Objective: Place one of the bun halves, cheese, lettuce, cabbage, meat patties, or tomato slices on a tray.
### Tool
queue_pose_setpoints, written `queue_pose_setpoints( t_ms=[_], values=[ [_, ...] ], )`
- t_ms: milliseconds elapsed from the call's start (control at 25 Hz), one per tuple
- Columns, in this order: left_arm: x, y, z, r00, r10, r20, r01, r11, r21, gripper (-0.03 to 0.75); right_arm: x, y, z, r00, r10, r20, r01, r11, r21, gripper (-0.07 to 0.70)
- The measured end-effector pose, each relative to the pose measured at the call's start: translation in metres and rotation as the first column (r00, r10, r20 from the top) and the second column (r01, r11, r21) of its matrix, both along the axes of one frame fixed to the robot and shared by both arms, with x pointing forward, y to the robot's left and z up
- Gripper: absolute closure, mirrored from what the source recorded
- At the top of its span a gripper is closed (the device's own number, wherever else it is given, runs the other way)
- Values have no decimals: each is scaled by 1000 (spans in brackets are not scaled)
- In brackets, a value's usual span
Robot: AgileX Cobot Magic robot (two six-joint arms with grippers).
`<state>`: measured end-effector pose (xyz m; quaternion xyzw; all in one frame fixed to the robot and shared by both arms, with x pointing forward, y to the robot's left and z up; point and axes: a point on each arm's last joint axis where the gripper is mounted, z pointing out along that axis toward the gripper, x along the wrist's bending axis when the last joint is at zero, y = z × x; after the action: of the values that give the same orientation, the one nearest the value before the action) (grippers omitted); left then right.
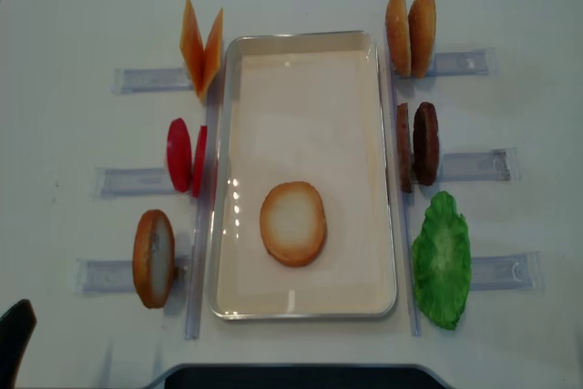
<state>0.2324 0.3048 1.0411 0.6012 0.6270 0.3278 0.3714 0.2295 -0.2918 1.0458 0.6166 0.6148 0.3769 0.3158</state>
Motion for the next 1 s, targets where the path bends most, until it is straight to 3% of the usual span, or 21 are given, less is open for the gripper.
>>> queue_pose_setpoints(
  t_ms=[360,1000],
  values=[
    [0,-1,0,997,80,0,-80,997,0,157,0,0,0,1000,0,0,0,1000,0,118],
    [0,-1,0,997,81,0,-81,997,0,157,0,0,0,1000,0,0,0,1000,0,118]
  ],
)
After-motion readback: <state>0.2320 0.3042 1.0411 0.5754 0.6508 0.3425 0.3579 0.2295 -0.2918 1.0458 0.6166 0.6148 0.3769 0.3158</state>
